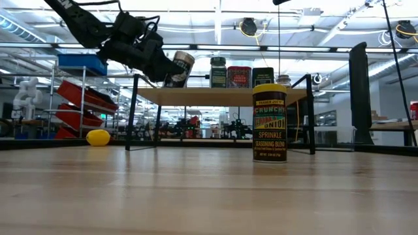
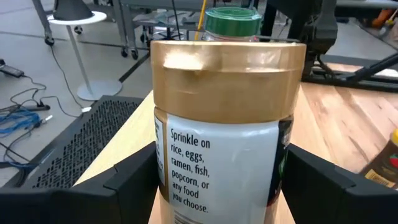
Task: Shelf spices
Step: Put the brown seasoning bottle on the shelf, then put the yellow seasoning bottle on the shelf
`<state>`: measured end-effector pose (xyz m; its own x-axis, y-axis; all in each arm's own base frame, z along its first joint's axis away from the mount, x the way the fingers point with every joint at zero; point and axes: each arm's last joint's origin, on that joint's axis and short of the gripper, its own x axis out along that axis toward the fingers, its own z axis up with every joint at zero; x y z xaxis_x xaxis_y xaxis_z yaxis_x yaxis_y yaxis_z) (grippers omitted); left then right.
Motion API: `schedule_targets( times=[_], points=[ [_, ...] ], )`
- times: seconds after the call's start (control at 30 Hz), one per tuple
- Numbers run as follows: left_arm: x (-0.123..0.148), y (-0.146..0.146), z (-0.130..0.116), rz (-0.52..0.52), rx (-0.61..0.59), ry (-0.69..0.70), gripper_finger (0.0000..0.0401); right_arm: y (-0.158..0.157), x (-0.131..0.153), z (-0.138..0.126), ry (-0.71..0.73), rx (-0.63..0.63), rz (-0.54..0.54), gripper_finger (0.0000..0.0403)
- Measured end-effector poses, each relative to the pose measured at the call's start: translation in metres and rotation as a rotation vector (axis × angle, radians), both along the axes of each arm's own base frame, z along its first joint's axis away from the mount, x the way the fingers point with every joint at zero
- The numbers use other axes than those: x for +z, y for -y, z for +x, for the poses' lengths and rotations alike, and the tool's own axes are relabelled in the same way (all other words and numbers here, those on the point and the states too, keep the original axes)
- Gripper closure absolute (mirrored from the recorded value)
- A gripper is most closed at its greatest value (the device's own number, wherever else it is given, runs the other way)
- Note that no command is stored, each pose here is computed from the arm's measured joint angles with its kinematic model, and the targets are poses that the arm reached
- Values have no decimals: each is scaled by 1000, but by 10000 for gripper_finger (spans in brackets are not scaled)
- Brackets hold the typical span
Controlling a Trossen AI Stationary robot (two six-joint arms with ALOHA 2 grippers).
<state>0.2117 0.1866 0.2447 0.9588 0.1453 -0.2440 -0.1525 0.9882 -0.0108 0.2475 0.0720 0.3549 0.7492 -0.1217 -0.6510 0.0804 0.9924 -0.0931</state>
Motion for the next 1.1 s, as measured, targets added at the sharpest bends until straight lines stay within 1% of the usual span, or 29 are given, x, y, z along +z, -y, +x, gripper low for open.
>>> schedule_targets(
  times=[0.3,0.43,0.57,0.73,0.87,1.1],
  points=[
    [-1,1,0,8,-6,-23,112,0,0,0,5,0,2,96],
    [-1,0,0,32,-7,-31,88,0,0,0,5,0,2,96],
    [-4,0,-1,26,2,-44,64,0,0,0,5,-1,3,96],
    [-3,-1,-2,33,3,-38,59,0,0,0,5,-1,3,96],
    [6,2,-5,58,6,-13,59,0,0,0,5,-1,3,96],
    [33,15,-18,132,35,56,58,0,0,0,4,-1,3,96]
  ],
)
